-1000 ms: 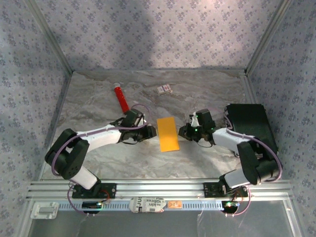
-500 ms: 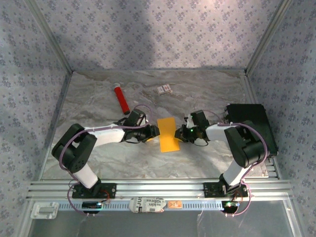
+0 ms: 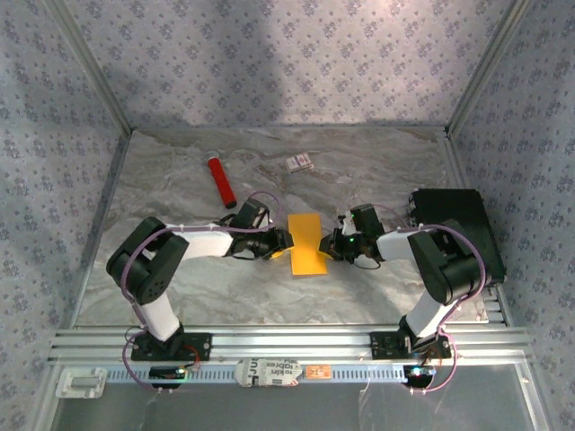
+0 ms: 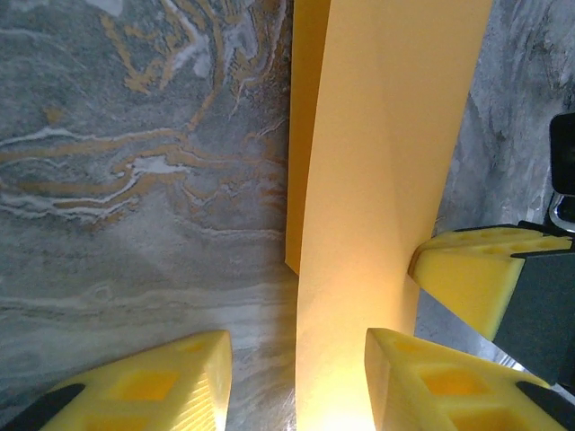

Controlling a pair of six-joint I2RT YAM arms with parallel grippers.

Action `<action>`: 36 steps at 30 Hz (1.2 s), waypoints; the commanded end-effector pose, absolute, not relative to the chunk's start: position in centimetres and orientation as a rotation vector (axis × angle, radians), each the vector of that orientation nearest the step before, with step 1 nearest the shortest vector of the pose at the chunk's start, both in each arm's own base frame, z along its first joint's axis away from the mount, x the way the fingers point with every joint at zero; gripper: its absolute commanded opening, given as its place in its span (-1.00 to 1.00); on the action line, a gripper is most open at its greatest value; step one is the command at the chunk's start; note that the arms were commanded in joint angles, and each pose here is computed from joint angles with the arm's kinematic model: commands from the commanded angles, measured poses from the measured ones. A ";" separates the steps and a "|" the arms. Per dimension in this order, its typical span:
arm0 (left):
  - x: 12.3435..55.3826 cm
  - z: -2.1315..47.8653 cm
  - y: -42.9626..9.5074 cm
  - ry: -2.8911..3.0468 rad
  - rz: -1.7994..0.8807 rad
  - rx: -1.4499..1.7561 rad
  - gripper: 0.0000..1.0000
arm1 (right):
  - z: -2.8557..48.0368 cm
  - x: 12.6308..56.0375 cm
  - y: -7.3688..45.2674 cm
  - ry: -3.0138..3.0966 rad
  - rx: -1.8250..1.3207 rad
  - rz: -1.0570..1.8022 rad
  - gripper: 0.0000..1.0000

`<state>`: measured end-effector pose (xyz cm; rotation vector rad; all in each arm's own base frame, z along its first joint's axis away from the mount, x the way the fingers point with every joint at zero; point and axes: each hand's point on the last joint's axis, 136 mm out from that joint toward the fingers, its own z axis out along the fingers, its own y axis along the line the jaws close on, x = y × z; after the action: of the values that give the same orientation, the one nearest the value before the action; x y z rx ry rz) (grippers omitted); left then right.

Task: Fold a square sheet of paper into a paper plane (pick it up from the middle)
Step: Turn over the paper at the center of the table, then third fold the triangle at the center of the table.

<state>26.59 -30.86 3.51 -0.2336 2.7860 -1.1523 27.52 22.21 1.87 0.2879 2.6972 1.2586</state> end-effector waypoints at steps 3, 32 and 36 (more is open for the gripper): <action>27.2 4.4 -32.3 2.758 -1.227 -0.212 -0.22 | -1.5 25.5 20.1 2.825 0.427 1.106 -0.80; 27.4 3.4 -33.3 2.758 -1.309 -0.252 -0.61 | -1.2 25.7 20.3 2.818 0.418 1.121 -0.79; 27.4 3.6 -33.1 2.750 -1.306 -0.258 -0.75 | -0.7 25.9 20.7 2.792 0.394 1.157 -0.76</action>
<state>27.36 -32.67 3.24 -0.2759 2.7628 -1.2771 27.59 22.19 1.94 0.2929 2.6943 1.2625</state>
